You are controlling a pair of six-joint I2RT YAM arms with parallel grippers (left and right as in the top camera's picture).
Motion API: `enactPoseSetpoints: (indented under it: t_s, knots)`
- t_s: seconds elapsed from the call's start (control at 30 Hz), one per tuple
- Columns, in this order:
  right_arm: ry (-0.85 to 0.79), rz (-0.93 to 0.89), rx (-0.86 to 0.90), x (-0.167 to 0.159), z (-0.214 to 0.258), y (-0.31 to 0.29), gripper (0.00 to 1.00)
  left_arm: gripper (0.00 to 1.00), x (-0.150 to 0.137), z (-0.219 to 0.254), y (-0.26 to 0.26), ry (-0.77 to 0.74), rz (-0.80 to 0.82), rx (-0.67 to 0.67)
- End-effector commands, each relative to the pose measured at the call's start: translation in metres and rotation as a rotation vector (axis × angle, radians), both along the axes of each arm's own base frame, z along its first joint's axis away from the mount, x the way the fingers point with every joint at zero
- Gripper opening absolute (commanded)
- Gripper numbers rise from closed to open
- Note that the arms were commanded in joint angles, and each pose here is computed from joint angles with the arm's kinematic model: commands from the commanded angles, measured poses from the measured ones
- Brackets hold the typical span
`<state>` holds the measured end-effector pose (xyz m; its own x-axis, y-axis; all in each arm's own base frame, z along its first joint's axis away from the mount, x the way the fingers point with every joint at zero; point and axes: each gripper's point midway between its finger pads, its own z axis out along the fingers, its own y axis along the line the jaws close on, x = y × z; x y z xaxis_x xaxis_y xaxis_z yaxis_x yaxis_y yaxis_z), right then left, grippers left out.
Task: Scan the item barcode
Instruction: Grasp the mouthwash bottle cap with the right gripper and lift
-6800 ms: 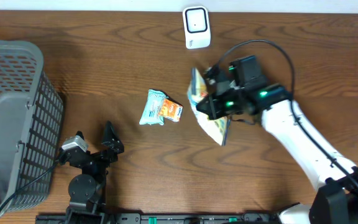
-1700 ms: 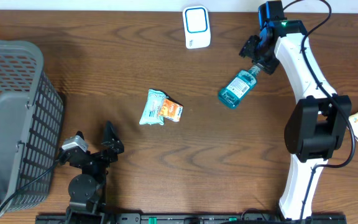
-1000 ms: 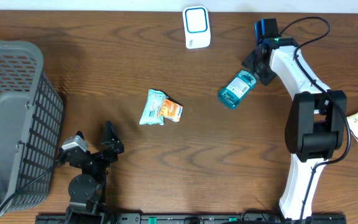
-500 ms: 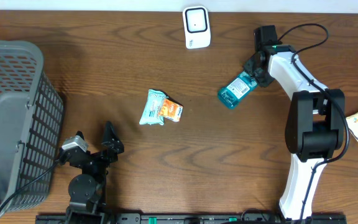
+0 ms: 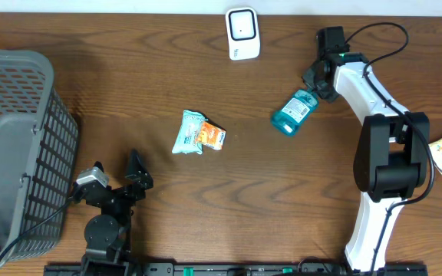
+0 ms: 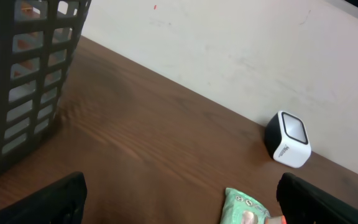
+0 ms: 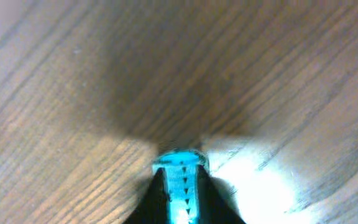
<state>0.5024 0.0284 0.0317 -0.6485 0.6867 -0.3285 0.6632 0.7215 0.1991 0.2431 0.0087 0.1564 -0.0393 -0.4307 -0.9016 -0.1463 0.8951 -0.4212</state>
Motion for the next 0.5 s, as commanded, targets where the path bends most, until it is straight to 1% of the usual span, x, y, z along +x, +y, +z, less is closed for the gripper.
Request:
enactPoseSetpoints:
  t_s: [0.0,0.03,0.1,0.13,0.17,0.2,0.23,0.37,0.47]
  knots:
    - [0.061,0.072,0.022,-0.012,-0.015,0.007,0.06,0.98,-0.001,-0.018,0.002,0.051,0.011,0.0]
    - [0.056,0.085,0.025,-0.012,-0.012,0.009,0.06,0.98,-0.001,-0.018,0.002,0.051,0.011,0.0]
    - [0.044,0.093,0.022,-0.011,-0.006,0.009,0.22,0.98,-0.001,-0.018,0.002,0.051,0.011,0.0]
    - [0.037,0.093,0.022,-0.01,-0.003,0.009,0.41,0.98,-0.001,-0.018,0.002,0.051,0.011,0.0]
    - [0.034,0.092,0.023,-0.01,-0.002,0.009,0.49,0.98,-0.001,-0.018,0.002,0.051,0.011,0.0]
    - [0.034,0.091,0.023,-0.01,-0.002,0.008,0.52,0.98,-0.001,-0.018,0.002,0.051,0.011,0.0]
    - [0.034,0.091,0.021,-0.01,-0.002,0.008,0.53,0.98,-0.001,-0.018,0.002,0.051,0.011,0.0]
    - [0.028,0.088,0.012,-0.008,-0.003,0.007,0.55,0.98,-0.001,-0.018,0.002,0.051,0.011,0.0]
    - [0.011,0.107,0.006,-0.004,-0.001,0.008,0.56,0.98,-0.001,-0.018,0.002,0.051,0.011,0.0]
